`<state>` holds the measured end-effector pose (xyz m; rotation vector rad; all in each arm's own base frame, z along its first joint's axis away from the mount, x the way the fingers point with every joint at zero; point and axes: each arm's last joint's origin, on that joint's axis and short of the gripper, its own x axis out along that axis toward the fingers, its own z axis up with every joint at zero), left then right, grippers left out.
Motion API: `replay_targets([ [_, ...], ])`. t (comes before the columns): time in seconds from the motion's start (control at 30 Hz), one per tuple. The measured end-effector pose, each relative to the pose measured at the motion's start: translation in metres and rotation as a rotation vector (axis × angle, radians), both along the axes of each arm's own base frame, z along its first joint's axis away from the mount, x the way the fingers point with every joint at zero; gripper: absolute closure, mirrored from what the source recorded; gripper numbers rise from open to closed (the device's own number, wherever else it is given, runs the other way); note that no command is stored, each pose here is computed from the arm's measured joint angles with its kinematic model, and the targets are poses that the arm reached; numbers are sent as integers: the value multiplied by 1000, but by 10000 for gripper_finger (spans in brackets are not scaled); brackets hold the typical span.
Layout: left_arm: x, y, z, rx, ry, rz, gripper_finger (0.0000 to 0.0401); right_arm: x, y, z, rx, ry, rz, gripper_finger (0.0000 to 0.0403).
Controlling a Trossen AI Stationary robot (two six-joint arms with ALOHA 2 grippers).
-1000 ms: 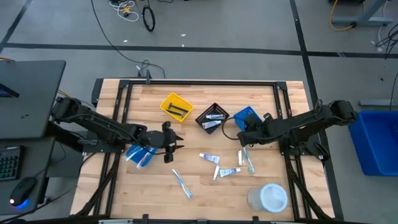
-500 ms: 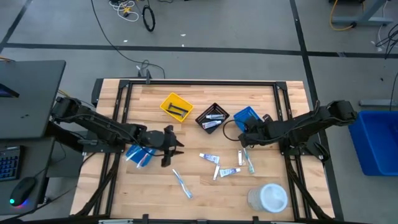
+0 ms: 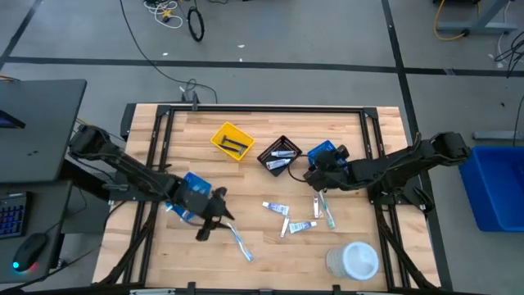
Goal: Pick & Place Travel size toiletries
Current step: Put the blue toothbrush into the left blue bin
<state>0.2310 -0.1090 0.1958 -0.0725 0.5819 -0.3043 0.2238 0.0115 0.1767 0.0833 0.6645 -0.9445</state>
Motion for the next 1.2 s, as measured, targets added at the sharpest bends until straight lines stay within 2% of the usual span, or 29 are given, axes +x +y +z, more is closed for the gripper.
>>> replay_targets([
  [0.2, 7, -16, -24, 113, 73, -27, 248, 12, 0, 7, -15, -84, 57, 158],
  [0.33, 22, -24, -36, 115, 129, -55, 245, 14, 1, 9, -14, -83, 91, 169],
  [0.5, 36, -34, -52, 126, 239, -116, 218, 15, 1, 9, -18, -81, 98, 179],
  [0.6, 39, -36, -64, 174, 305, -149, 196, 15, 1, 9, -24, -73, 104, 184],
  [0.7, 43, -37, -74, 236, 312, -159, 180, 15, 1, 9, -40, -52, 123, 187],
  [0.83, 45, -36, -81, 235, 328, -124, 179, 17, 0, 11, -60, -46, 144, 190],
  [0.9, 45, -36, -82, 236, 335, -116, 193, 18, -1, 12, -68, -50, 147, 190],
  [1.0, 45, -36, -83, 239, 334, -106, 234, 21, -5, 14, -78, -74, 143, 186],
  [1.2, 46, -35, -83, 279, 312, -66, 363, 24, -11, 17, -92, -89, 140, 181],
])
